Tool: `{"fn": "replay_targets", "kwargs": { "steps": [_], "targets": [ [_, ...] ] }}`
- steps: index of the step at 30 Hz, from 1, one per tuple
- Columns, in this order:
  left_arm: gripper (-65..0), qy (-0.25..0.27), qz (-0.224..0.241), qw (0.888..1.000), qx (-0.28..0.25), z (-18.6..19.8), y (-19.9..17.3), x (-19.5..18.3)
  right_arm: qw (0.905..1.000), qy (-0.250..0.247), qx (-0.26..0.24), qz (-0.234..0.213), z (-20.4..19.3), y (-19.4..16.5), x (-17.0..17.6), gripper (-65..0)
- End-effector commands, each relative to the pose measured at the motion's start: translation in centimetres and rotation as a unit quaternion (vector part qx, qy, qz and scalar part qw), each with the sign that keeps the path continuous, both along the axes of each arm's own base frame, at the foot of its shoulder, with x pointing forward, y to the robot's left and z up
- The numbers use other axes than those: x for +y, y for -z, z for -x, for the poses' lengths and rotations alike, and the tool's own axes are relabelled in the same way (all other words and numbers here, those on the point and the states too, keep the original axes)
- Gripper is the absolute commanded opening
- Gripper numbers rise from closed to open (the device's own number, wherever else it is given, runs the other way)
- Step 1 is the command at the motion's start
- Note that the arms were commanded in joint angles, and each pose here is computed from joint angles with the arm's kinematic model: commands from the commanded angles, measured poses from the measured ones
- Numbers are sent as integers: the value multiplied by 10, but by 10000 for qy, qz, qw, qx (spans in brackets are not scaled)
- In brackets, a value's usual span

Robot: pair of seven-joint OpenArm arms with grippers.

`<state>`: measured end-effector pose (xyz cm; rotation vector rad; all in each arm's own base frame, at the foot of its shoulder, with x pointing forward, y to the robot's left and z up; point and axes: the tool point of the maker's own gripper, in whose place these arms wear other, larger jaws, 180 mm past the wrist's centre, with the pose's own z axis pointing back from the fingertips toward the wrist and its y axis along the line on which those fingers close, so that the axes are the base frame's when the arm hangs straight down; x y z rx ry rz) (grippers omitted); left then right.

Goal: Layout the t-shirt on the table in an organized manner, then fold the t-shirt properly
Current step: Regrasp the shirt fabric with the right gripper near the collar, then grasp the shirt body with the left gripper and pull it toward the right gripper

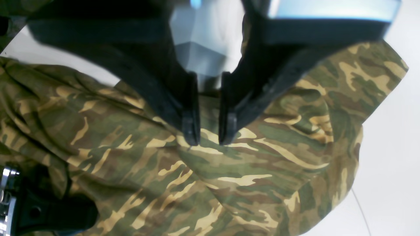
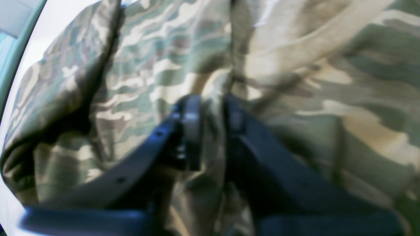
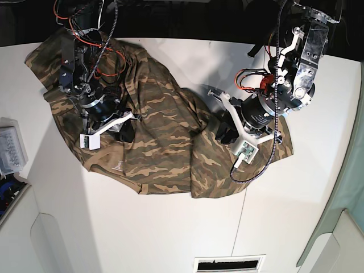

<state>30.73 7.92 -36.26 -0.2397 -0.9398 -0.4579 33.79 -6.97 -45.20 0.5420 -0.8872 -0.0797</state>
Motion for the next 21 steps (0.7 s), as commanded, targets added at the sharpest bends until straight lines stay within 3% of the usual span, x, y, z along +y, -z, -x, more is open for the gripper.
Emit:
{"fn": "replay_targets", "kwargs": {
  "steps": [1,2,5,9,13,16,21],
  "targets": [
    [-511,22,75,9997,-221,-7,-13,-1,9995,-44,-283,-97,-12,-16,5,-623],
    [-511,20,75,9997,-221,-7,-13,-1,9995,-73,-291,-97,-12,-16,6,-650],
    [-511,20,76,9997,-225,-7,-13,-1,9988,-243,-368,-194,-12,-21,17,-650],
    [-512,-51,123,9992,-367,-12,-19,3,9942,-555,-607,-699,-12,-39,45,-650],
    [-512,-461,119,9971,-593,-28,-33,32,9866,-1083,-774,-944,-7,-60,93,-650],
    [-512,-838,143,9935,-753,-39,-45,58,9741,-1877,-785,-991,12,-78,147,-650],
    [-511,-1020,111,9910,-860,-44,-53,76,9405,-3159,-832,-932,62,-94,221,-650]
  ]
}}
